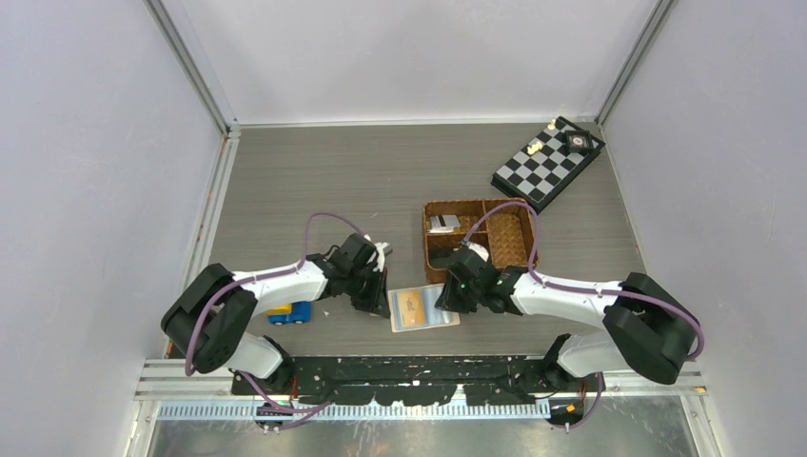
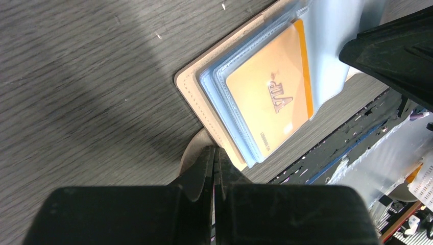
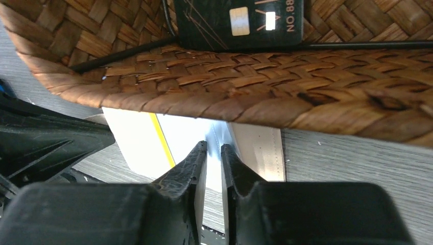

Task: Put the credit cards into the card holder
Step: Insert the credit card into the card holder.

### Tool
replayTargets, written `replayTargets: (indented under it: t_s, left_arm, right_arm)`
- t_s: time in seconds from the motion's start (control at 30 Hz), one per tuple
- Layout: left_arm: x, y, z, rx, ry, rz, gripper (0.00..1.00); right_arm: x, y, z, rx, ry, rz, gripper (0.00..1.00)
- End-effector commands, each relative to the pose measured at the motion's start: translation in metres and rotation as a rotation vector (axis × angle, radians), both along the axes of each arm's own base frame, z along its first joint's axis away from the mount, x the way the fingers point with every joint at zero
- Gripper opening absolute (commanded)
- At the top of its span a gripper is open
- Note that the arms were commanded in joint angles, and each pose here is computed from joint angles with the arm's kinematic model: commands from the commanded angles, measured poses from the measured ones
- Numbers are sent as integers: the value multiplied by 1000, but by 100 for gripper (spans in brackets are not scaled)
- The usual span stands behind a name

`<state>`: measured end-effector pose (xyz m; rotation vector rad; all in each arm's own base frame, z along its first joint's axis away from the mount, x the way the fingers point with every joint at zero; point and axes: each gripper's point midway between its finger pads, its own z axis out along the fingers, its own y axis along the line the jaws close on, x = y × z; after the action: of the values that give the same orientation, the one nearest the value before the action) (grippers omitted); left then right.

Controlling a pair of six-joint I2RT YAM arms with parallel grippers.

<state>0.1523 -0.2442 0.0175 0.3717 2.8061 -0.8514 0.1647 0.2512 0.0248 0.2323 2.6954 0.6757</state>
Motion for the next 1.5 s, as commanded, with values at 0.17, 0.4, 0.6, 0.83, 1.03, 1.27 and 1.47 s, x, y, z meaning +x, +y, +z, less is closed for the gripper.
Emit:
replayTargets:
  t_s: [0.17, 0.4, 0.6, 0.83, 1.03, 1.27, 1.47]
  left_arm:
    - [10, 8, -13, 66, -52, 8, 0]
    - [13, 24, -21, 156, -77, 19, 0]
    - [16, 28, -20, 175, -91, 27, 0]
    - [26, 32, -13, 204, -126, 27, 0]
    - [46, 41, -2, 231, -149, 71, 11]
    - [75, 60, 35, 313, -226, 127, 70]
    - [92, 85, 82, 337, -286, 179, 86]
  right_arm:
    - [10, -20, -10, -123, -28, -49, 9]
    - [15, -47, -2, -232, -75, -110, 0]
    - [16, -61, 7, -280, -102, -125, 0]
    - [16, -56, 24, -232, -131, -93, 6]
    - [20, -52, 69, -137, -241, -61, 32]
    - [46, -57, 136, -135, -443, -27, 60]
    - [86, -61, 162, -99, -481, 5, 69]
